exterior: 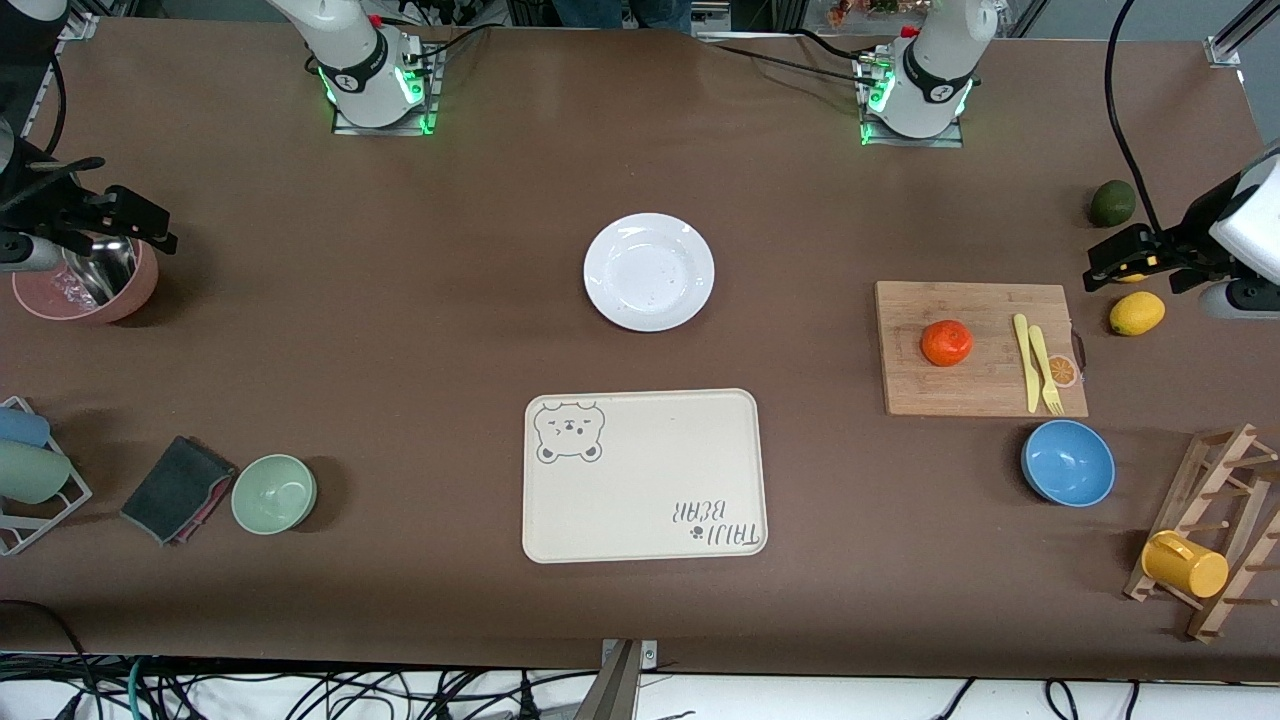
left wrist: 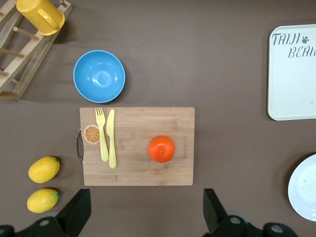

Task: Place orange and plate with both arms

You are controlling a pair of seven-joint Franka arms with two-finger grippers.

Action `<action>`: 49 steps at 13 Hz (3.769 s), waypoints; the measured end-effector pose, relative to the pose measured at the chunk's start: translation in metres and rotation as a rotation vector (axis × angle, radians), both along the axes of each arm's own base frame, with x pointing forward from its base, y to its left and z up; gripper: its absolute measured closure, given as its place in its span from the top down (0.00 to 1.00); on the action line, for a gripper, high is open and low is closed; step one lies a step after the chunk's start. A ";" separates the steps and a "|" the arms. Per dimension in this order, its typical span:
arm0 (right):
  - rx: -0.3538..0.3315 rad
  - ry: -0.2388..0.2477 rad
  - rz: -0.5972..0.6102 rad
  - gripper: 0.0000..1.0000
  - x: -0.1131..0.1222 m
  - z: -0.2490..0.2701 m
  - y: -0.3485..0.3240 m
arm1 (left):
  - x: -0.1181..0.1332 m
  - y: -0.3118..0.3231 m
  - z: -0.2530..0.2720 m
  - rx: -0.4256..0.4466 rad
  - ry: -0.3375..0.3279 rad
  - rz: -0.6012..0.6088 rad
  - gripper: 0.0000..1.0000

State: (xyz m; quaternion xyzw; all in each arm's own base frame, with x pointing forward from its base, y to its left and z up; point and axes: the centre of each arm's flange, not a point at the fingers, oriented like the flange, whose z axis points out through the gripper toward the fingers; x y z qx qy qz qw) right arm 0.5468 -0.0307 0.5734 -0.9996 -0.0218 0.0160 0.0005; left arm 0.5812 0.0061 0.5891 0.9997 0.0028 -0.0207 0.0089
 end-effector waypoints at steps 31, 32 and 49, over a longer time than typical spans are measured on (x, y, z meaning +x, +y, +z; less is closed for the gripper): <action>0.000 0.051 0.062 1.00 -0.002 -0.004 0.034 | 0.039 -0.019 -0.179 0.065 0.331 -0.080 1.00; 0.000 0.051 0.062 1.00 -0.002 -0.004 0.034 | 0.041 -0.030 -0.196 0.069 0.341 -0.099 1.00; 0.000 0.051 0.071 1.00 -0.002 -0.003 0.039 | -0.008 -0.014 -0.370 -0.018 0.280 -0.039 1.00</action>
